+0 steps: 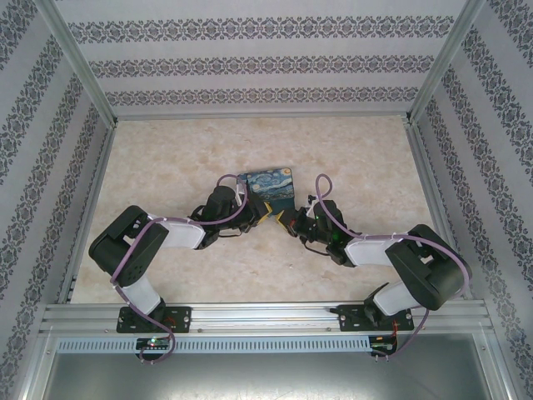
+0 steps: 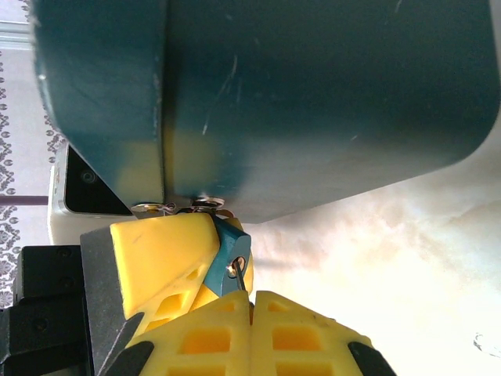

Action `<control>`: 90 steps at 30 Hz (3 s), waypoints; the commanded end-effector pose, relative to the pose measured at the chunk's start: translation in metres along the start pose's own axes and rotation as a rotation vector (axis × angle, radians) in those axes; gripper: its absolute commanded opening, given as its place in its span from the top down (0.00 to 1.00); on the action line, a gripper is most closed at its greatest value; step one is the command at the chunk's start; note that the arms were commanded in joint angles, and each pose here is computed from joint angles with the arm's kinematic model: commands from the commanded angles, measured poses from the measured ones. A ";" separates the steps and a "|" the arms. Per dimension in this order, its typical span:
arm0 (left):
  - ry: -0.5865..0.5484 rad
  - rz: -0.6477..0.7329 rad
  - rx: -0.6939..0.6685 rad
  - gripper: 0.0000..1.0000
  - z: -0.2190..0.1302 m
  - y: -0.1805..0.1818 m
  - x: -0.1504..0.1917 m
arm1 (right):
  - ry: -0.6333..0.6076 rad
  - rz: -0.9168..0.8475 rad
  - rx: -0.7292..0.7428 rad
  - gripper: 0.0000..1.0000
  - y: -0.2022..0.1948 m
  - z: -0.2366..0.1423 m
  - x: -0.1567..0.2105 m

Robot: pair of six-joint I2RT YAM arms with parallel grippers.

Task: Unlock the padlock with the key

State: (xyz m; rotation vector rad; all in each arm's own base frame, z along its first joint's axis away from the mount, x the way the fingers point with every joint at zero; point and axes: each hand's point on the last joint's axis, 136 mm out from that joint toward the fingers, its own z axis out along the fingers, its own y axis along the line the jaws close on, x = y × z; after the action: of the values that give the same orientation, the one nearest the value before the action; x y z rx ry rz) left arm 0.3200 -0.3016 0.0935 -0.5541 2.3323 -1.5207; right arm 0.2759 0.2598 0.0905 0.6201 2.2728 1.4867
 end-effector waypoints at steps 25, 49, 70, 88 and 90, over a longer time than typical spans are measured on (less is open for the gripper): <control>0.079 -0.038 0.205 1.00 -0.007 -0.056 0.007 | 0.008 0.050 -0.189 1.00 0.044 -0.005 -0.033; 0.070 -0.079 0.286 1.00 -0.007 -0.077 0.007 | 0.072 0.112 -0.228 1.00 0.065 0.016 -0.025; 0.091 -0.072 0.192 1.00 0.007 -0.052 0.017 | 0.049 0.079 -0.216 1.00 0.068 0.031 -0.032; -0.050 -0.067 0.010 1.00 0.009 0.001 -0.005 | -0.020 0.077 -0.138 0.59 0.029 -0.005 -0.042; -0.051 -0.064 0.014 1.00 0.009 0.000 -0.005 | -0.017 0.073 -0.126 0.57 0.025 -0.006 -0.040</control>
State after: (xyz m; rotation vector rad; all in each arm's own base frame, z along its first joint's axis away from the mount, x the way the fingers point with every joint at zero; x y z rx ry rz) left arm 0.3308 -0.3023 0.0914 -0.7048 2.2712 -1.5316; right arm 0.3124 0.2464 0.1140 0.7350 2.1650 1.6516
